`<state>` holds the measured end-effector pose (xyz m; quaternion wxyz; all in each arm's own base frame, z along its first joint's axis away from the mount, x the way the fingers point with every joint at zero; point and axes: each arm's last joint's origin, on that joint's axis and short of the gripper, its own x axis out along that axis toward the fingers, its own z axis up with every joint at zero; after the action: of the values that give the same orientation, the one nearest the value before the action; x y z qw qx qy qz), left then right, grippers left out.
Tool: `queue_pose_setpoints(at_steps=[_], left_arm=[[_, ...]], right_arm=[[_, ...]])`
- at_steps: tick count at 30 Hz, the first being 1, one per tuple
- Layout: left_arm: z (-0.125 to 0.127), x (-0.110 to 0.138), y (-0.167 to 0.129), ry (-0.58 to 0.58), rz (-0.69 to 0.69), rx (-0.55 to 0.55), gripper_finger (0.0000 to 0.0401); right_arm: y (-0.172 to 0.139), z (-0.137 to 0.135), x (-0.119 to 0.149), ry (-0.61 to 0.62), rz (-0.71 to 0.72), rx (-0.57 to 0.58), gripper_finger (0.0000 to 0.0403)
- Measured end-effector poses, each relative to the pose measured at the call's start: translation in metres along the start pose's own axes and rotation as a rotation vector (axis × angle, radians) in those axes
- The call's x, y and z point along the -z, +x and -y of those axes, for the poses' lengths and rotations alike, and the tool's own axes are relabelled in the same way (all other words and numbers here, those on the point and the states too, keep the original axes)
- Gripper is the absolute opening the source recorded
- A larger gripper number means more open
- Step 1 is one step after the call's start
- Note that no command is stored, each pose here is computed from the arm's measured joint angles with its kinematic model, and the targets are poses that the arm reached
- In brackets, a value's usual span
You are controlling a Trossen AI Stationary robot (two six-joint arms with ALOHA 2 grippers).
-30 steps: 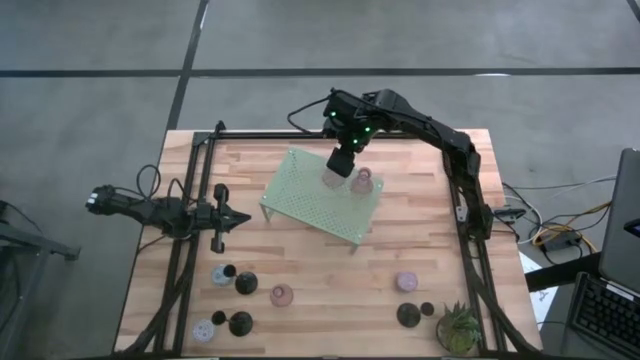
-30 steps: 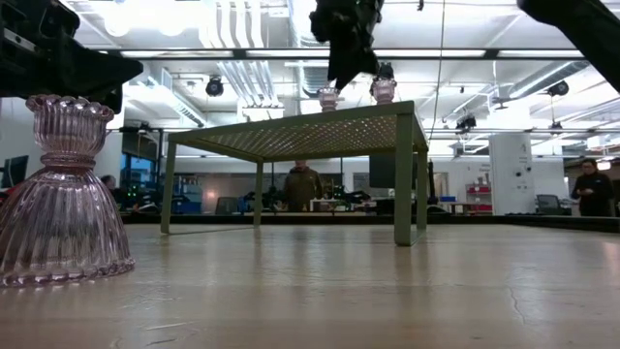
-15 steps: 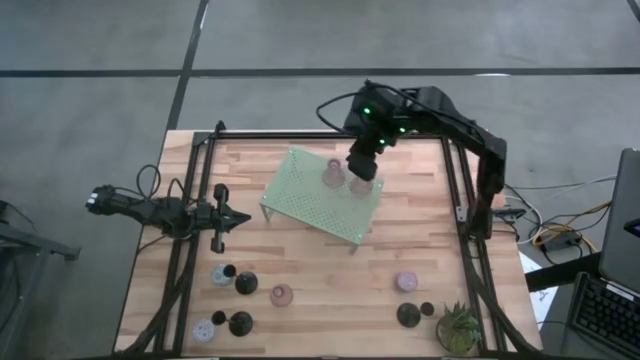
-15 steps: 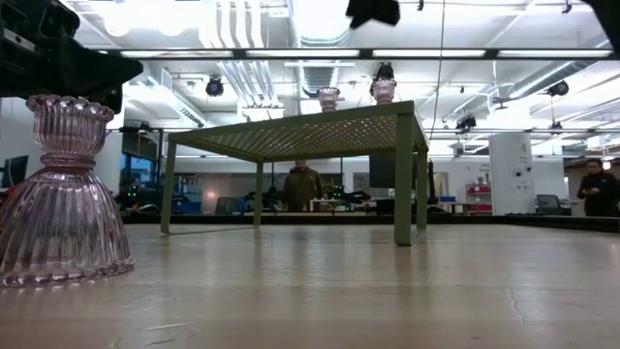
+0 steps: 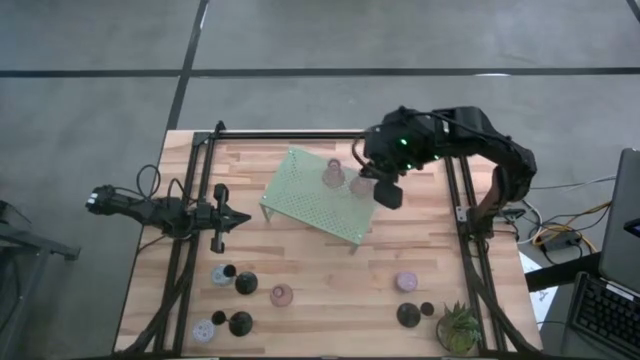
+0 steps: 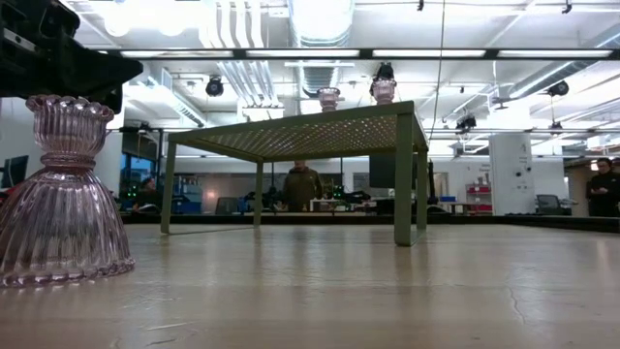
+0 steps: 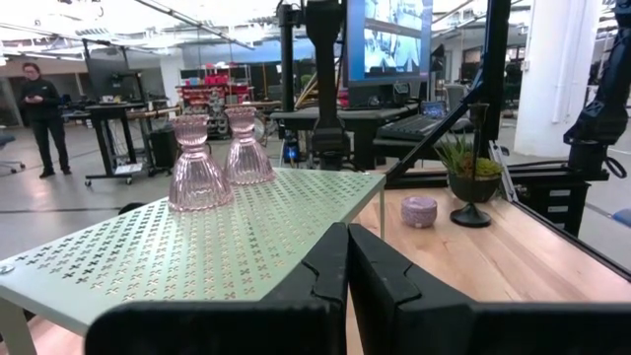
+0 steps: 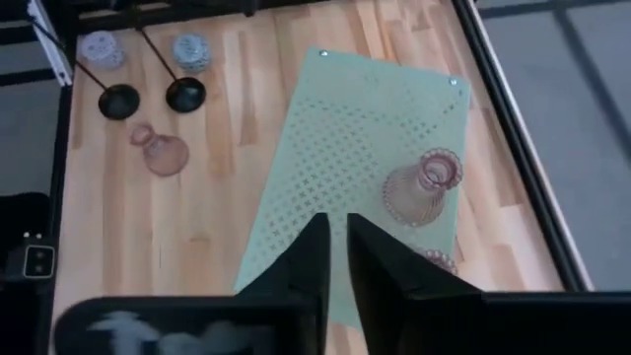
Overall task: Pick & Place candle stick holders
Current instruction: Put the purple candle holder on the shelf aligned with the other purple candle holder
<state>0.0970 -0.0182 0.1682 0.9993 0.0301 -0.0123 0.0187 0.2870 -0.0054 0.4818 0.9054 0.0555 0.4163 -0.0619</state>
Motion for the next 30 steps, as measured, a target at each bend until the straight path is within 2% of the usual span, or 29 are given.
queue_pose_setpoints(at_steps=[2, 8, 17, 30], left_arm=[[0.0, 0.0, 0.0, 0.0, 0.0, 0.0, 0.0012], [0.0, 0.0, 0.0, 0.0, 0.0, 0.0, 0.0012], [0.0, 0.0, 0.0, 0.0, 0.0, 0.0, 0.0012], [0.0, 0.0, 0.0, 0.0, 0.0, 0.0, 0.0012]], right_arm=[[-0.002, -0.01, 0.003, -0.02, 0.008, 0.027, 0.0012], [0.002, -0.037, 0.013, -0.09, 0.025, 0.122, 0.0008], [0.007, -0.056, 0.036, -0.11, 0.052, 0.069, 0.0008], [0.003, -0.055, 0.087, -0.098, 0.163, -0.015, 0.0008]])
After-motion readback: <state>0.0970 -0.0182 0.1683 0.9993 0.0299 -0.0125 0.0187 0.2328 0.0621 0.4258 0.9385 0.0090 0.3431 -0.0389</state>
